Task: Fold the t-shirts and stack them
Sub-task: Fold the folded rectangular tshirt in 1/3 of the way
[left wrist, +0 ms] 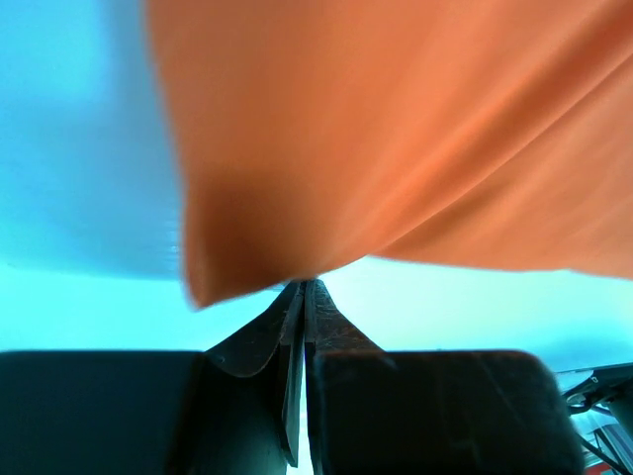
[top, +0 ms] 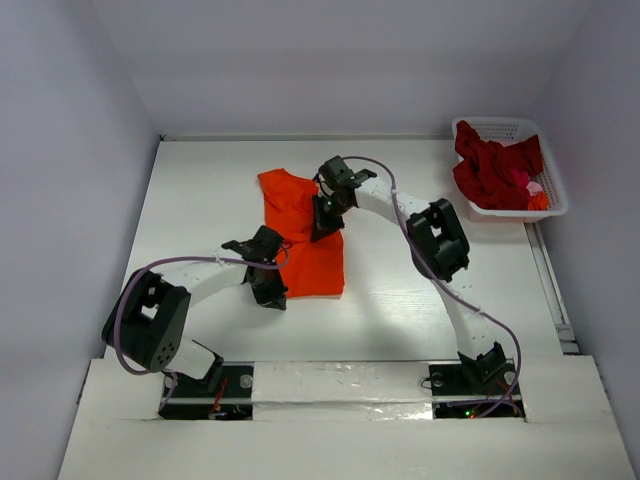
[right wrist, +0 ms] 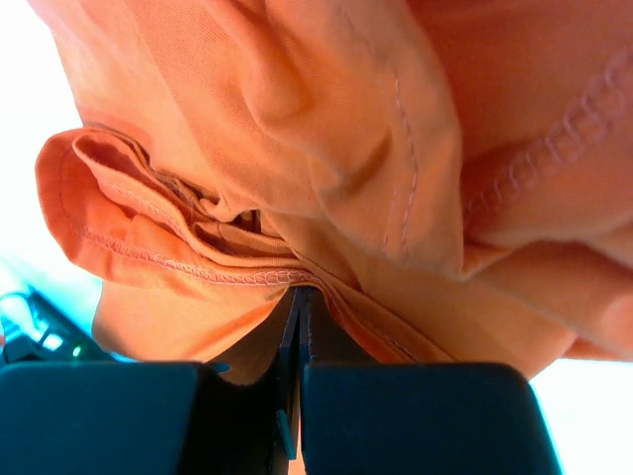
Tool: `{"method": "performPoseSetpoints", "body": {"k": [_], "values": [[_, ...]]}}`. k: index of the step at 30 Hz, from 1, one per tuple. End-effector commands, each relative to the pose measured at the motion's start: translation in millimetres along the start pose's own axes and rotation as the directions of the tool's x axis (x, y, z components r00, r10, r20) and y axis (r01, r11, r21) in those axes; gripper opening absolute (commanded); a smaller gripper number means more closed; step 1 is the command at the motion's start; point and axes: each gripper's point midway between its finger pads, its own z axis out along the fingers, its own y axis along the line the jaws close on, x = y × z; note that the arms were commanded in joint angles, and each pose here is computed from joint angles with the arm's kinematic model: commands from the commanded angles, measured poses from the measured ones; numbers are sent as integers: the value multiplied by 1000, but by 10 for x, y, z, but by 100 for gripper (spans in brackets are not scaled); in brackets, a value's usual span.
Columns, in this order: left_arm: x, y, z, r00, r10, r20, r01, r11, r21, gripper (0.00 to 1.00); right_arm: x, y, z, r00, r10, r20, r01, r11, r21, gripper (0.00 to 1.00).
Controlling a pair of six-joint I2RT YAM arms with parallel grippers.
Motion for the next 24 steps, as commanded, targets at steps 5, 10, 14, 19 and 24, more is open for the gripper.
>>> {"method": "performPoseSetpoints", "body": {"k": [5,10,14,19,24], "values": [[183,326,42,999,4,-45,-9,993,-117,0,-430,-142,-194,995,-37,92,34,999,32,0],[186,323,50,999,4,-47,-9,993,-115,0,-516,-63,-293,992,-54,110,54,999,-2,0],[178,311,40,999,4,-46,-9,994,-113,0,-480,-41,-274,994,-48,98,51,998,-24,0],[-70,9,-281,998,-7,61,8,1000,-26,0,-421,-64,-287,995,-47,93,49,999,-20,0],[-535,-463,-792,970,-6,242,-16,996,91,0,-403,-62,-302,995,-47,93,49,999,-21,0]]}}
